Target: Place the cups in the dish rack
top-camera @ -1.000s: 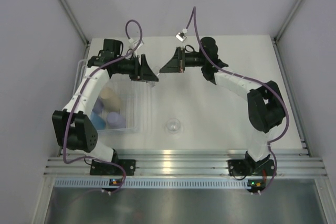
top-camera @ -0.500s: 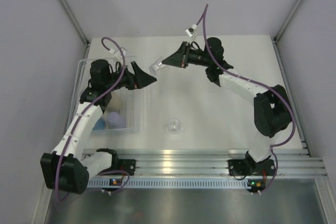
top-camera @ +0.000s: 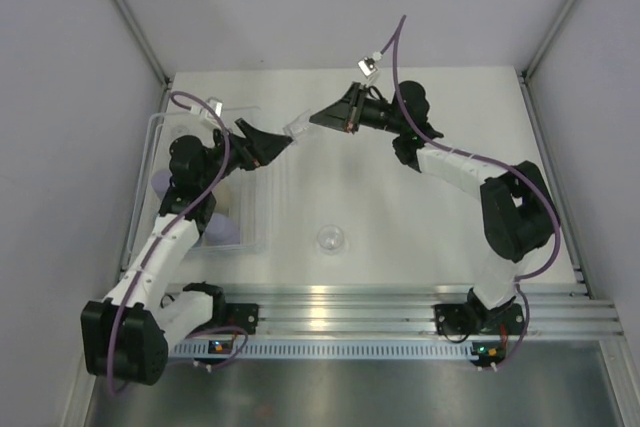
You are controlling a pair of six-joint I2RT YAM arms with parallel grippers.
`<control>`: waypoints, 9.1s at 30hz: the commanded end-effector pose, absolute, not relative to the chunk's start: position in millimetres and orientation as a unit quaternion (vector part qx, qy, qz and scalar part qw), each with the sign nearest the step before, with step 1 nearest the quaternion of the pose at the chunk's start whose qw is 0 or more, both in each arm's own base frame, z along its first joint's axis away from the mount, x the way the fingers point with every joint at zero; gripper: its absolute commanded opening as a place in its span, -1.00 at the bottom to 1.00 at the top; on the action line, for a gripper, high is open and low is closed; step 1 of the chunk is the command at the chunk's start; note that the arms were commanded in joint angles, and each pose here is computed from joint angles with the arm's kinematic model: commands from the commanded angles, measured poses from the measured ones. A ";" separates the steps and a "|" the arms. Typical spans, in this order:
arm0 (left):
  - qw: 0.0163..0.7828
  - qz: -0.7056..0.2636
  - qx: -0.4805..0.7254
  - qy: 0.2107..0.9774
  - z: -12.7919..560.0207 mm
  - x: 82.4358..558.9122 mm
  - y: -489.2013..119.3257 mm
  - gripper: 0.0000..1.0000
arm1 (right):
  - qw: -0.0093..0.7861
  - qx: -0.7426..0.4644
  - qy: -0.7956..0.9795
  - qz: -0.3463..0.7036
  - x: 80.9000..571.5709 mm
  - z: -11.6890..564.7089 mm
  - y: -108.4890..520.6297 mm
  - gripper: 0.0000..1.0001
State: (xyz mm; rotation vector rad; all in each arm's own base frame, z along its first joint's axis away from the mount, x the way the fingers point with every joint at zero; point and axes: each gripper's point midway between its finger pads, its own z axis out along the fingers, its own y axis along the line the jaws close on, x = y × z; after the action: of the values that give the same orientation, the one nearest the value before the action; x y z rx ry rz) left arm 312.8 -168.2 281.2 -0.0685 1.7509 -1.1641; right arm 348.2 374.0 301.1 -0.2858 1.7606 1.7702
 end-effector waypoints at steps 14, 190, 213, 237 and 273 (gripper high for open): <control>0.557 -0.534 -0.027 0.635 327.6 328.1 -171.6 0.97 | 0.321 -0.098 0.566 0.753 330.8 369.9 363.7 -1.00; 0.401 -0.164 -0.111 0.894 228.4 356.3 -33.0 0.67 | 0.165 -0.396 0.857 0.285 199.0 109.1 316.7 0.20; 0.428 -0.184 -0.121 0.876 251.2 339.2 -39.3 0.70 | 0.136 -0.394 0.878 0.236 207.7 69.3 325.4 -1.00; 0.457 -0.565 -0.020 0.686 335.0 311.3 -160.4 0.82 | 0.260 -0.137 0.682 0.669 319.6 283.0 363.0 -1.00; 0.435 -0.600 -0.006 0.672 320.3 320.5 -225.4 0.75 | 0.244 -0.139 0.591 0.757 313.9 343.6 384.0 -1.00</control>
State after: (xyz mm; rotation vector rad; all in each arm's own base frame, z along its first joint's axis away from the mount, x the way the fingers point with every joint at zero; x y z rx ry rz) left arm 329.6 -207.1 330.4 -0.0591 1.6352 -1.4351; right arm 345.8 372.2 284.7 -0.1237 1.8224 2.0041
